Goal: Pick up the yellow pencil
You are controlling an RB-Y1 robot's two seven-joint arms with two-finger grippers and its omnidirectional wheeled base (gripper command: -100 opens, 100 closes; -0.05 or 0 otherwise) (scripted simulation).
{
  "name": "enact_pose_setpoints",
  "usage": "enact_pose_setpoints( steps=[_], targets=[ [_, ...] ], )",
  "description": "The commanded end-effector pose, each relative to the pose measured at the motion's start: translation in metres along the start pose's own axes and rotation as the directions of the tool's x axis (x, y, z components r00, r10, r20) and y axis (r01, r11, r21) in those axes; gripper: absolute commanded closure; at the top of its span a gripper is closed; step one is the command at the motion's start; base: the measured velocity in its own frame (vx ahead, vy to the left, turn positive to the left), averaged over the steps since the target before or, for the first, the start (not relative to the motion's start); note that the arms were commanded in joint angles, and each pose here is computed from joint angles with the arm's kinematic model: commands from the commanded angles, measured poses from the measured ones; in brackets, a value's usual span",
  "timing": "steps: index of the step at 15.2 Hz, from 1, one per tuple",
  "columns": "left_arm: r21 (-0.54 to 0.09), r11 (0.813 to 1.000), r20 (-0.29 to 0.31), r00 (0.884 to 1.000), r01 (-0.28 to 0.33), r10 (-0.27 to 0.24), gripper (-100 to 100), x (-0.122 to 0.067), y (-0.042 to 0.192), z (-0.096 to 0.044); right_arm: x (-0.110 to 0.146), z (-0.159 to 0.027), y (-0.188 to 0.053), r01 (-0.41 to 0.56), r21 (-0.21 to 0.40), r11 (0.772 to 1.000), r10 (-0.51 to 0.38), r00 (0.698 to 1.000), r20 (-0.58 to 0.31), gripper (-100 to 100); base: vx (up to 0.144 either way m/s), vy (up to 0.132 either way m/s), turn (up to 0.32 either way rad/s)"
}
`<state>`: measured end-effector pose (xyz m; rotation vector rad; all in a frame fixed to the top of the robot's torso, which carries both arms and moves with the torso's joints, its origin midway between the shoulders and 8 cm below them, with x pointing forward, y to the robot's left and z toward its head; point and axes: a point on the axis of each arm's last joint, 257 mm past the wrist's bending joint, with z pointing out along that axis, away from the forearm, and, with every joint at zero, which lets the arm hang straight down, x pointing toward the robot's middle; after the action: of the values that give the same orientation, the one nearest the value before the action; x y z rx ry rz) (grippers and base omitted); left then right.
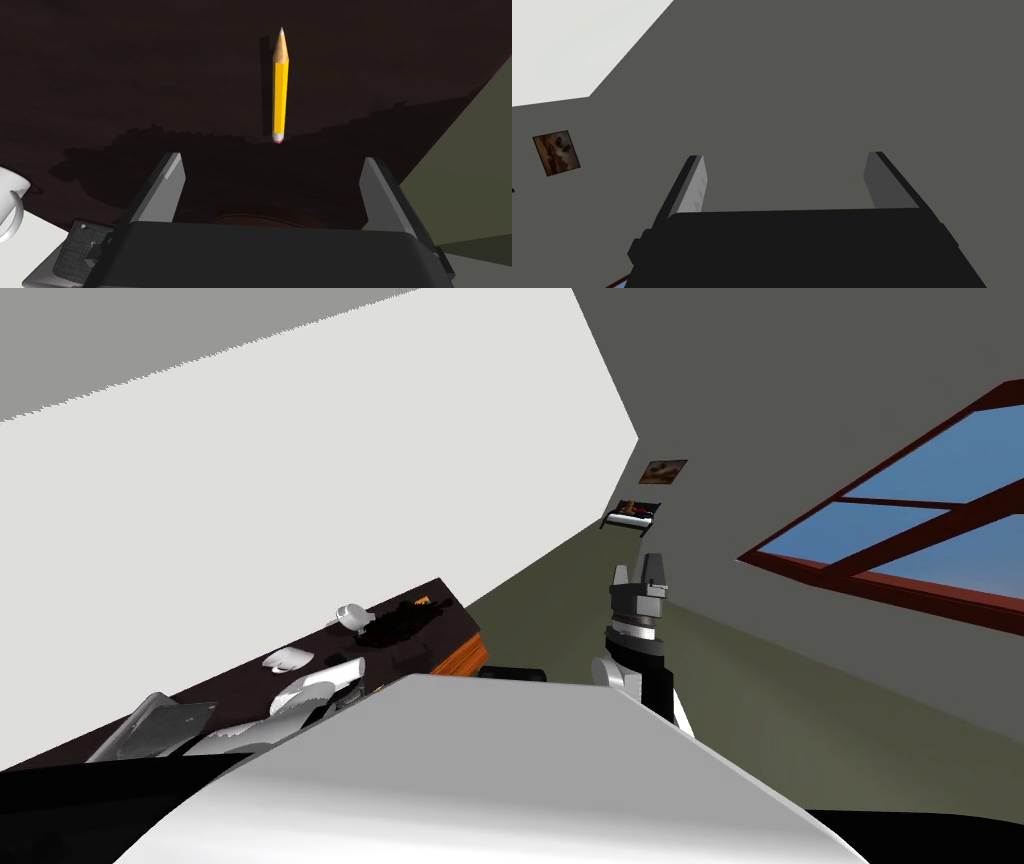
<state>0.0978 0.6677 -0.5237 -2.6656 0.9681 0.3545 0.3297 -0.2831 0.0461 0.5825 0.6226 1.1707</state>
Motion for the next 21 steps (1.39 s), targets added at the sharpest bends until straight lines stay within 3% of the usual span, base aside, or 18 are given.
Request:
enact_pose_setpoints(
  steps=[1, 5, 11, 14, 15, 21],
  targets=[
    [0.008, 1.000, -0.025, 1.000, 0.003, -0.003, -100, 0.010, -0.006, -0.004, 0.000, 0.000, 0.000, 0.000, 0.000, 1.000, 0.000, 1.000, 0.000, 0, -0.138, -0.009, -0.015],
    [-0.043, 0.999, -0.062, 0.998, -0.002, -0.001, -100, 0.027, 0.004, -0.008, 0.000, 0.000, 0.000, 0.000, 0.000, 1.000, 0.000, 1.000, 0.000, 0, -0.090, 0.049, -0.060],
    [-0.108, 0.994, -0.108, 0.994, -0.007, -0.005, -100, 0.051, 0.019, -0.013, 0.000, 0.000, 0.000, 0.000, 0.000, 1.000, 0.000, 1.000, 0.000, 0, 0.022, 0.067, -0.034],
    [-0.154, 0.988, -0.142, 0.990, -0.017, -0.005, -100, 0.071, 0.034, -0.014, 0.000, 0.000, 0.000, 0.000, 0.000, 1.000, 0.000, 1.000, 0.000, 0, 0.036, 0.034, -0.020],
    [-0.135, 0.991, -0.130, 0.991, -0.012, -0.006, -100, 0.063, 0.028, -0.013, 0.000, 0.000, 0.000, 0.000, 0.000, 1.000, 0.000, 1.000, 0.000, 0, 0.026, 0.024, -0.015],
    [-0.157, 0.986, -0.121, 0.990, 0.049, -0.069, -100, 0.071, 0.053, 0.004, 0.000, 0.000, 0.000, 0.000, 0.000, 1.000, 0.000, 1.000, 0.000, 0, -0.062, 0.058, -0.146]
  ],
)
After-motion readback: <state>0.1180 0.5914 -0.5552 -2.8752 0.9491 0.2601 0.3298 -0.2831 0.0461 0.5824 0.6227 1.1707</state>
